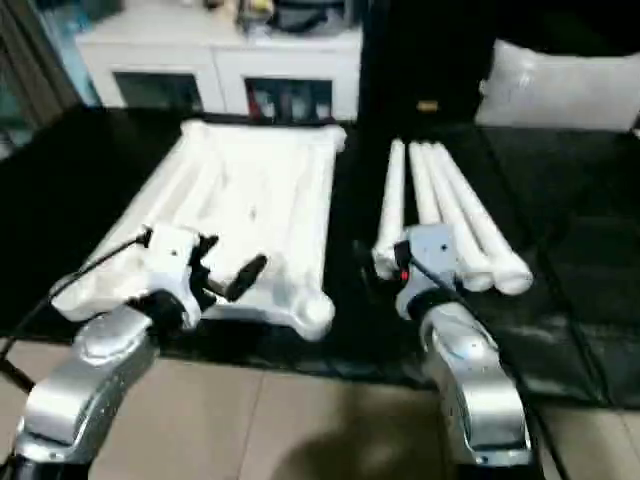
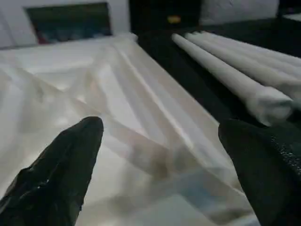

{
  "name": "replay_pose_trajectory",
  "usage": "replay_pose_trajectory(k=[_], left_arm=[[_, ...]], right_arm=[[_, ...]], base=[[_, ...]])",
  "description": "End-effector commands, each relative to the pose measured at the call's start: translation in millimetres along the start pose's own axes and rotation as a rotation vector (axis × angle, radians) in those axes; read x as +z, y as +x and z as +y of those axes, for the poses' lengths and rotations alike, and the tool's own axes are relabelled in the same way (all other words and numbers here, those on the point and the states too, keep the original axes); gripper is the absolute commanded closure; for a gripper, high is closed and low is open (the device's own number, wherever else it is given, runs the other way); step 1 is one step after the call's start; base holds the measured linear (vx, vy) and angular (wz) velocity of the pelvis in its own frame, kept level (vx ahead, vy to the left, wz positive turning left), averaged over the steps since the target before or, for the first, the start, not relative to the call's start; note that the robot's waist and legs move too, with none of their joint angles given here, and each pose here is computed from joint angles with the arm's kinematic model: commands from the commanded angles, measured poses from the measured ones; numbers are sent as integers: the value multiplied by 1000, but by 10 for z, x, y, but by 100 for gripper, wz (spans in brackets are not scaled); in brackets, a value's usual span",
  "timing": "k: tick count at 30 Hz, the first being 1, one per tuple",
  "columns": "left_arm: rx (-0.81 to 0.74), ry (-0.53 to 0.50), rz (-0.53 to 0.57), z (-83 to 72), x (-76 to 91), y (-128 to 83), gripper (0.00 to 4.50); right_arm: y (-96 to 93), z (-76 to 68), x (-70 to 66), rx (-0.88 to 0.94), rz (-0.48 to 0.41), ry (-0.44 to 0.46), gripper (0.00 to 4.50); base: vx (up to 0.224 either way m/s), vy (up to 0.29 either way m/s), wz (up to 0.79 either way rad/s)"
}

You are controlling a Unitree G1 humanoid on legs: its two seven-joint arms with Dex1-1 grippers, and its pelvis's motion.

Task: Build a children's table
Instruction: Move to table

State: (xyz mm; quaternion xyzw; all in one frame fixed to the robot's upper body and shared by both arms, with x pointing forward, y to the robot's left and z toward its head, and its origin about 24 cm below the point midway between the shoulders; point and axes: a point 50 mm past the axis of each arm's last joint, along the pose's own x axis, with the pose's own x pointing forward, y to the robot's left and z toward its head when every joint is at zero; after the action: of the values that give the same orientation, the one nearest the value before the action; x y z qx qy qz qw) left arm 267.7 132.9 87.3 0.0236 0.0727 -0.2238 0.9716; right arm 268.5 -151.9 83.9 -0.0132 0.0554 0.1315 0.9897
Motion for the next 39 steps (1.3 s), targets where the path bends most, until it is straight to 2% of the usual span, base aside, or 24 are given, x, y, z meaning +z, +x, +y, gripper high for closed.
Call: replay_pose_trajectory(k=[1,8,11,15,22,24,25,28,31,35,37,38,39], left_arm=[[24,-2,18,75,-41,-16,3],[11,-1,26,81,-63,-14,3],[5,0,26,74,-68,-2,3],[-4,-2,20,56,-69,1,3],[-70,2,1,39,-38,11,3],[-199,60,17,7,-22,-1,3],[-199,60,17,7,-22,-1,3],[-357,128,82,1,-36,-26,3],[-490,175,134,17,-38,-64,30],[-536,214,146,53,-24,-93,43],[-627,246,167,49,-27,-166,58],[-677,267,191,47,-44,-208,77],[-721,280,226,49,-69,-240,77]], right_arm=[[6,76,57,41,-18,12,0],[22,69,71,48,-7,-23,0],[26,99,70,75,-1,-38,0],[26,90,104,88,-12,-54,0],[21,48,168,116,-32,-62,0],[2,27,199,173,-27,-100,0],[2,27,199,173,-27,-100,0],[-6,29,202,251,-6,-137,0],[-29,74,188,370,19,-180,0],[-72,88,190,460,38,-228,0],[-108,91,191,528,71,-238,0],[-124,86,184,556,89,-261,0],[-136,78,170,577,106,-290,0]], base=[[119,66,2],[102,6,5],[109,-25,-61],[113,11,-52],[76,-39,4],[0,0,0],[0,0,0],[0,0,0],[-53,6,-1],[-86,-5,2],[-29,-7,2],[0,0,0],[0,0,0]])
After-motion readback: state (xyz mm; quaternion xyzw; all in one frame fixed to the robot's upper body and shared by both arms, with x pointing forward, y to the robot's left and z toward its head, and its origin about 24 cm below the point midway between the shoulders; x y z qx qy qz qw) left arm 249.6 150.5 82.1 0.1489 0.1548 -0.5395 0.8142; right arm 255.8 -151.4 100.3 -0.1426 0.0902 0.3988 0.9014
